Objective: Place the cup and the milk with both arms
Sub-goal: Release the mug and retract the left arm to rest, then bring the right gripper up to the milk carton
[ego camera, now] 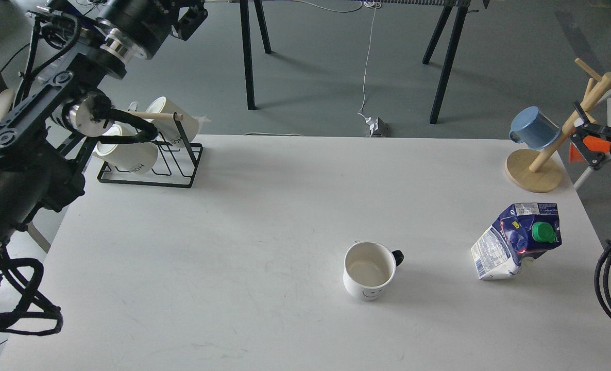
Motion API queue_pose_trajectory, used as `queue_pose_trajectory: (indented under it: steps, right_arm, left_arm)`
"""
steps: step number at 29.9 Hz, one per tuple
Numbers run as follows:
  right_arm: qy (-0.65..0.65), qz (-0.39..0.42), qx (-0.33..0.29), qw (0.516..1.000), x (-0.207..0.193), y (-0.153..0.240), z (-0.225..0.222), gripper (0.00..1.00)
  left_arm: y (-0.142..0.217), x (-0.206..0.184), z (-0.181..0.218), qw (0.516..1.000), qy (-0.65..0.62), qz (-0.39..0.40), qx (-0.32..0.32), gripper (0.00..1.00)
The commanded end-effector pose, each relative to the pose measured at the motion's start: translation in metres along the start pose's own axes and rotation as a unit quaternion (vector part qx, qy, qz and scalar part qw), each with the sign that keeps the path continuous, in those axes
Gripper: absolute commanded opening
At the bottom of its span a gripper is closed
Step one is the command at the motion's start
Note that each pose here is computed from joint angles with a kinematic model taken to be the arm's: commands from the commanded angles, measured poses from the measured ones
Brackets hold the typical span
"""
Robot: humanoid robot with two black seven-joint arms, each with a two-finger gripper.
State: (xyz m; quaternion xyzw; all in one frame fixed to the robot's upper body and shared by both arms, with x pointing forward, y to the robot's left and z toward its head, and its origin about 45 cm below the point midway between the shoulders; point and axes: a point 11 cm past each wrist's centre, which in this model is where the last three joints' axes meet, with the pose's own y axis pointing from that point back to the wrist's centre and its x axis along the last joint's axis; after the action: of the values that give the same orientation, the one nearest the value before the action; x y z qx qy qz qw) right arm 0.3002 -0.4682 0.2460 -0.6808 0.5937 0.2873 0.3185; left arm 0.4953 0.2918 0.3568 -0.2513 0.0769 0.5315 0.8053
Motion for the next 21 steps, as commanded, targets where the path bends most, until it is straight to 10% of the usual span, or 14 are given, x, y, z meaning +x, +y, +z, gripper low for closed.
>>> queue_pose_trajectory:
  steps: [1, 12, 21]
  right_arm:
    - [-0.044, 0.036, 0.005, 0.998, 0.013, 0.040, 0.008, 0.99]
    - [-0.127, 0.199, 0.007, 0.972, 0.067, 0.177, 0.077, 0.99]
    - [-0.180, 0.204, -0.002, 0.962, 0.061, 0.185, 0.155, 0.99]
  left_arm:
    - [0.013, 0.032, 0.012, 0.995, 0.085, 0.036, -0.040, 1.00]
    - [0.032, 0.055, 0.015, 0.990, 0.111, 0.069, -0.058, 1.00]
    - [0.034, 0.057, 0.012, 0.990, 0.107, 0.073, -0.051, 1.00]
